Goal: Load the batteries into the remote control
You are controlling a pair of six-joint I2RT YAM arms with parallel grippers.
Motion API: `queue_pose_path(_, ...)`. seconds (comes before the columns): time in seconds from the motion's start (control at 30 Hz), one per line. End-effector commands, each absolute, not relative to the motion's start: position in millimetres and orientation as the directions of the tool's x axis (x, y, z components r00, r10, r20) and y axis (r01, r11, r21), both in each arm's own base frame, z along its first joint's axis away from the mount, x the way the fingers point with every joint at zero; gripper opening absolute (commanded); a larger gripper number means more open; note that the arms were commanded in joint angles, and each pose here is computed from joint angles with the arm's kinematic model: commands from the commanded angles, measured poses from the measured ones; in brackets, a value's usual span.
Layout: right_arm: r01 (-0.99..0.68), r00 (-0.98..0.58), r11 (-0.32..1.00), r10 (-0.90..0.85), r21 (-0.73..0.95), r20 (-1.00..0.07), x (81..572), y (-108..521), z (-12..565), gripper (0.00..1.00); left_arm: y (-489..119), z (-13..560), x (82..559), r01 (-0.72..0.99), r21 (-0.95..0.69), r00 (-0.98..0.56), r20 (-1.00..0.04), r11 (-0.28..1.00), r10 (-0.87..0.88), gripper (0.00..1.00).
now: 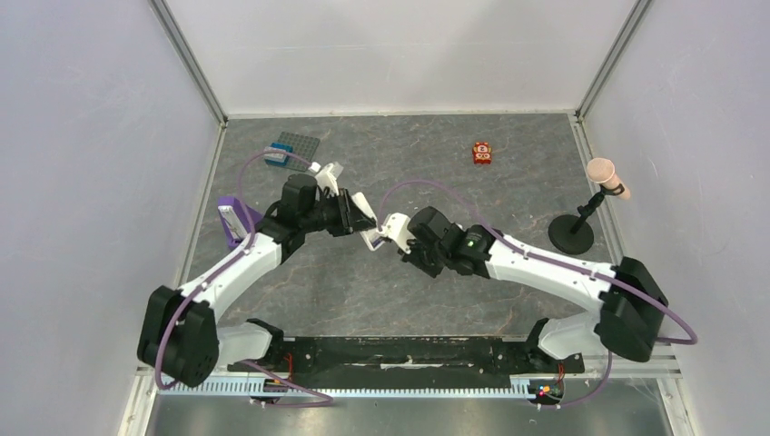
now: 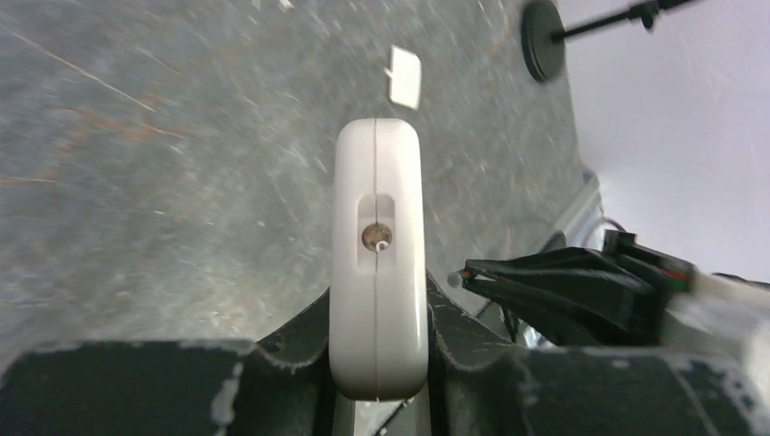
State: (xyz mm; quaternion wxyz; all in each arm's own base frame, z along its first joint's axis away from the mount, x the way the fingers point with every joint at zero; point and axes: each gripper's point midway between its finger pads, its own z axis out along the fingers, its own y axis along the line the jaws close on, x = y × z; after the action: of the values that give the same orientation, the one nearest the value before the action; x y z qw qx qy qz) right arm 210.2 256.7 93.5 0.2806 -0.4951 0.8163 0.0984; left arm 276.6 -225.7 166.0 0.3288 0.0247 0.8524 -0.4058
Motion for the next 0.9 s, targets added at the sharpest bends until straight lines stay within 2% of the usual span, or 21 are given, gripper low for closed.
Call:
queue_pose_path(0.0, -0.860, -0.246, 0.468, -0.731, -0.204, -0.636, 200.4, 275.1, 143.5, 0.05, -262.8, 193.8, 253.1, 0.437, -0.779, -0.837, -0.536, 0.450, -0.114, 0.02)
queue_pose_path(0.17, -0.842, -0.182, 0.461, -0.733, -0.281, -0.655, 189.3, 279.8, 170.5, 0.06, -289.0, 188.8, 227.4, 0.461, -0.822, -0.875, -0.483, 0.334, 0.020, 0.02)
queue_pose_path(0.33, -0.831, -0.157, 0.442, -0.768, -0.337, -0.621, 183.8, 276.0, 172.7, 0.06, -314.4, 172.3, 202.5, 0.424, -0.865, -0.905, -0.396, 0.268, 0.155, 0.02)
queue_pose_path(0.53, -0.835, -0.153, 0.411, -0.812, -0.367, -0.563, 178.7, 269.6, 167.8, 0.08, -326.3, 158.6, 192.2, 0.362, -0.902, -0.924, -0.313, 0.237, 0.219, 0.02)
queue_pose_path(0.87, -0.908, -0.095, 0.288, -0.848, -0.303, -0.521, 146.2, 276.8, 159.3, 0.10, -330.2, 147.6, 181.7, 0.239, -0.952, -0.947, -0.185, 0.190, 0.262, 0.02)
